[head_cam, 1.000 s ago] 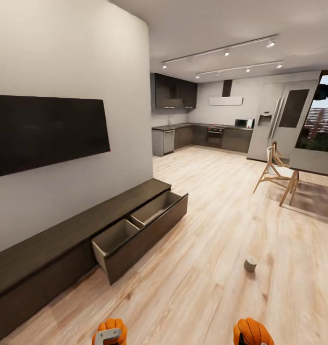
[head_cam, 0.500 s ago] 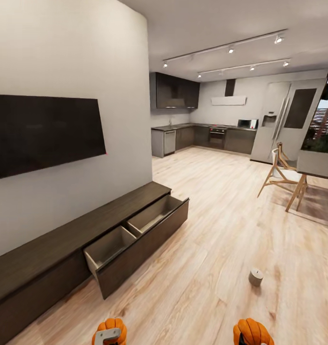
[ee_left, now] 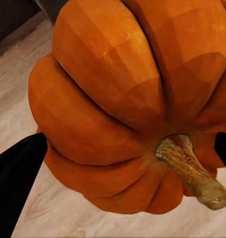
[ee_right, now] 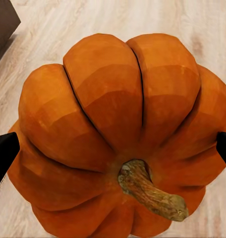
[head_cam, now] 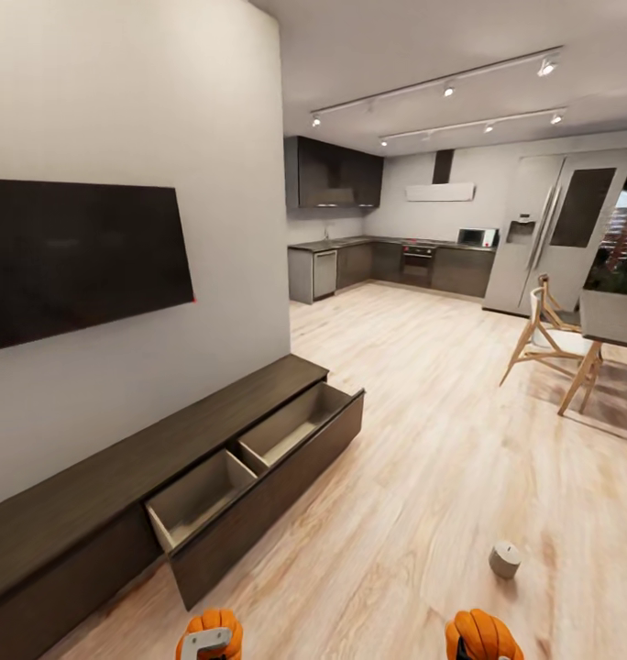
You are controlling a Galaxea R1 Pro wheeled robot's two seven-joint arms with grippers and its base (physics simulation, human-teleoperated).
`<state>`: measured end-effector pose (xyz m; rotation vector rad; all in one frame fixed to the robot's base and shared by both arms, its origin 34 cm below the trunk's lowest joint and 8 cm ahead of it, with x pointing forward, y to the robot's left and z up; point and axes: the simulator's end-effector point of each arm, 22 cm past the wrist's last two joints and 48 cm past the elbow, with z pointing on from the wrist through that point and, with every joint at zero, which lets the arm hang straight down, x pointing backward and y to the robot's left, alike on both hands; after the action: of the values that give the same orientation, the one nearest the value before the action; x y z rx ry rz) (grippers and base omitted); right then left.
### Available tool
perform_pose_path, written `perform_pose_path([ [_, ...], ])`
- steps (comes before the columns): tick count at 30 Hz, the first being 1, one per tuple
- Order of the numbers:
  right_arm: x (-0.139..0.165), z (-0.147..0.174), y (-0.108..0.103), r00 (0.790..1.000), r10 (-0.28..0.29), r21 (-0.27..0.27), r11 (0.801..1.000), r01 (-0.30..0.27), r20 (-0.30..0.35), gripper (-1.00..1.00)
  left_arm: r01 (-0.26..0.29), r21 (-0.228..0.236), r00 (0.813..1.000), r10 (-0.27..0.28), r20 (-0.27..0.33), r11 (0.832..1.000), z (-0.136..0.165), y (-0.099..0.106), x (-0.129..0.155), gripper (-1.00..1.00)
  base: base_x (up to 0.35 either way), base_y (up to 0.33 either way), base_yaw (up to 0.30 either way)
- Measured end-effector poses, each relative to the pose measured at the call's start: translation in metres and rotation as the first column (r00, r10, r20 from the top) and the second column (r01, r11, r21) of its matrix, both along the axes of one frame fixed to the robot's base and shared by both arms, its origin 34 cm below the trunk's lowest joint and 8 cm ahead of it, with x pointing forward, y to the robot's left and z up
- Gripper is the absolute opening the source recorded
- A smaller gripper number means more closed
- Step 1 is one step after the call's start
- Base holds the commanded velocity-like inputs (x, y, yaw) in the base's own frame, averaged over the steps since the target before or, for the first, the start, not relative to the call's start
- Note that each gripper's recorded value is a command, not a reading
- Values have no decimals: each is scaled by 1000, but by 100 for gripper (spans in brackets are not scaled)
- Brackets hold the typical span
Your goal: Place each of the two pumpkins and all three candles from the living room inside a cabinet in the living room (use any cabinet), then make sure every cabinet is closed, and position the cauldron so it is next to a table in the living room.
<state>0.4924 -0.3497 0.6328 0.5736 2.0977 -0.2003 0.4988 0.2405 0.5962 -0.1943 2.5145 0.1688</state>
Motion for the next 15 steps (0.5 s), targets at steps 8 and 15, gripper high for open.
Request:
perform_pose_path([
  [8,0,0,1,1000,0,1,1000,0,0,-100,0,0,1000,0,1,1000,0,0,0,-100,331,-18,184],
  [15,0,0,1,1000,-1,1,1000,1,0,-100,0,0,1000,0,1,1000,0,0,0,-100,307,-170,240],
])
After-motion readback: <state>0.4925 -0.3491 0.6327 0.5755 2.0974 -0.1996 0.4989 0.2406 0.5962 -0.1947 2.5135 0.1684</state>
